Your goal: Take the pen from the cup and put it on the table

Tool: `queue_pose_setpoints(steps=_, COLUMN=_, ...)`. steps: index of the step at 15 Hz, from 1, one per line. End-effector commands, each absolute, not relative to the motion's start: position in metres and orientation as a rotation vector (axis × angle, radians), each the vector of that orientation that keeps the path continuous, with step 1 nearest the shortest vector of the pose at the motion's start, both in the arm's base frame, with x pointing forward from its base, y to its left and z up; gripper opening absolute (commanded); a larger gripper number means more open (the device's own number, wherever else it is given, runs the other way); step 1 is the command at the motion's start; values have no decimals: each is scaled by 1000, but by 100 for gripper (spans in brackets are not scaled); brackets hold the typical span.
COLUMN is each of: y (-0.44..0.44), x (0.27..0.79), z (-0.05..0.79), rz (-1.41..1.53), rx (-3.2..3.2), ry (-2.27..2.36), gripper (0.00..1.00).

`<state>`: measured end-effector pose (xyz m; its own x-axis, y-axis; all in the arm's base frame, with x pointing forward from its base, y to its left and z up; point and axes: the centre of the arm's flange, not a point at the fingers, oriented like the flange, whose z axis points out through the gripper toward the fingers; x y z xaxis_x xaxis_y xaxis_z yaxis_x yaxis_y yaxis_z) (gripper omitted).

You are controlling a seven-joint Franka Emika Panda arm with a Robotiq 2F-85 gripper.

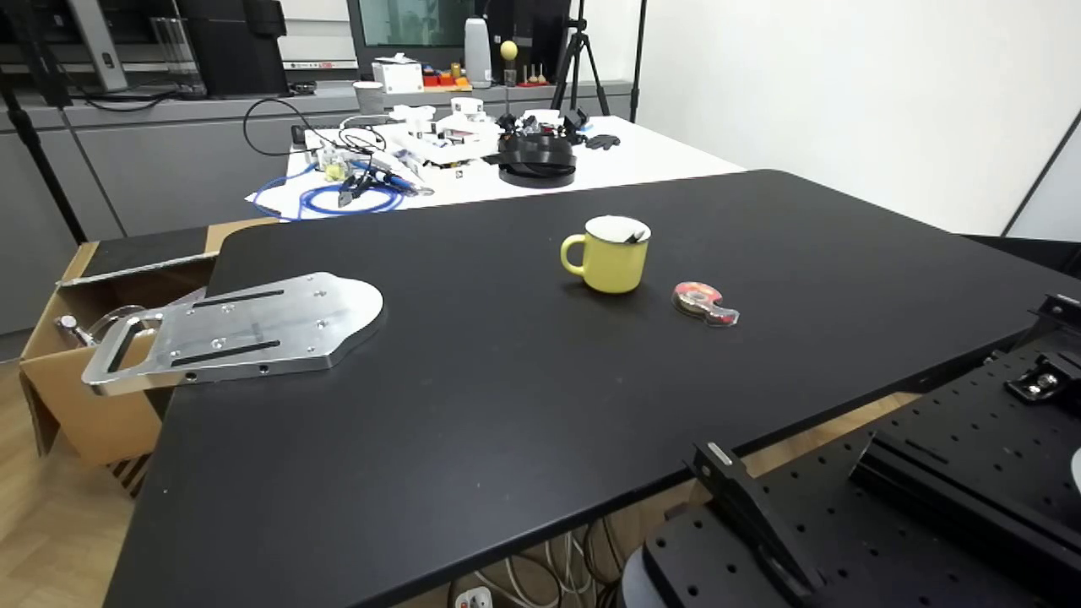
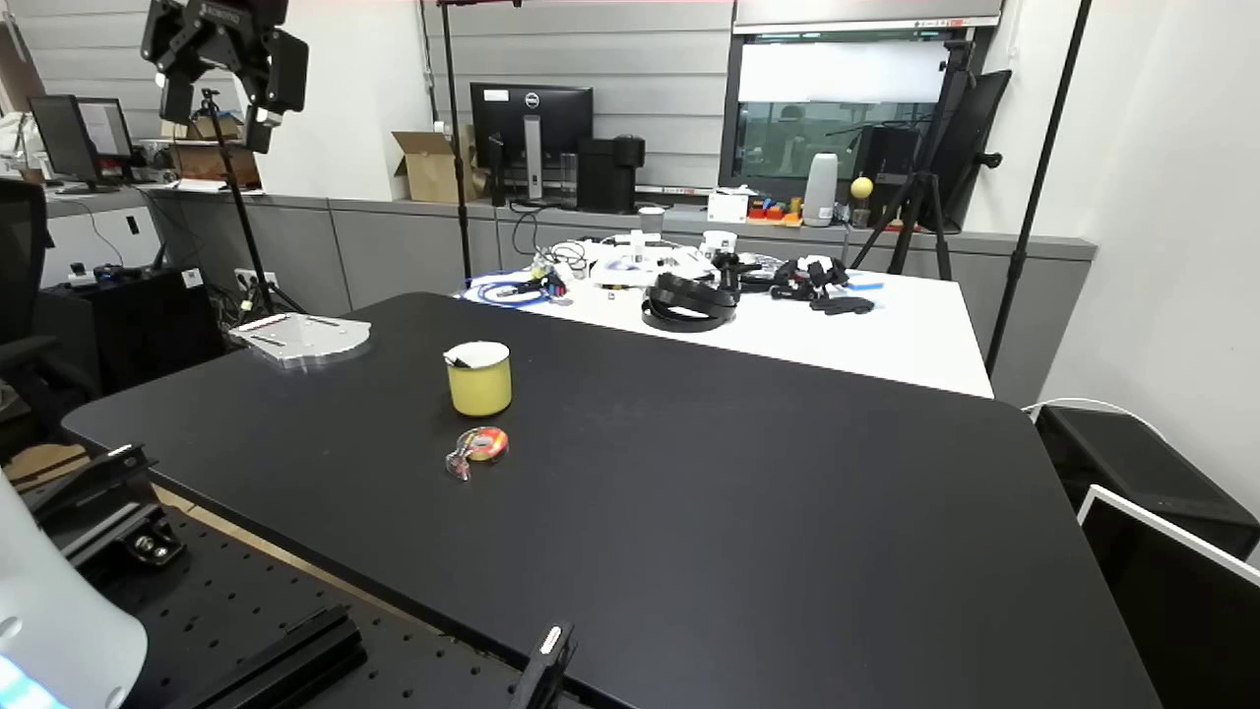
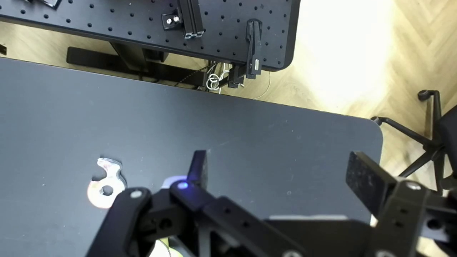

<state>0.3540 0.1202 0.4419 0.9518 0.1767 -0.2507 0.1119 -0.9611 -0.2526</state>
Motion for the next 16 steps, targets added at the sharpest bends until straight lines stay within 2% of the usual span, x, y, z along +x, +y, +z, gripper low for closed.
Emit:
queue_pose_setpoints(steps=1, y=120, x=366, z=447, rz=337, rx=-2875, ry=-213, gripper=100)
queue_pose_setpoints(steps=7, y=111, x=424, z=441, rz=286, rx=-2880, ry=-228, gripper=100)
queue_pose_setpoints(steps=16, y=91, x=533, z=419, rz=416, rx=-2845, ry=-189, gripper=100)
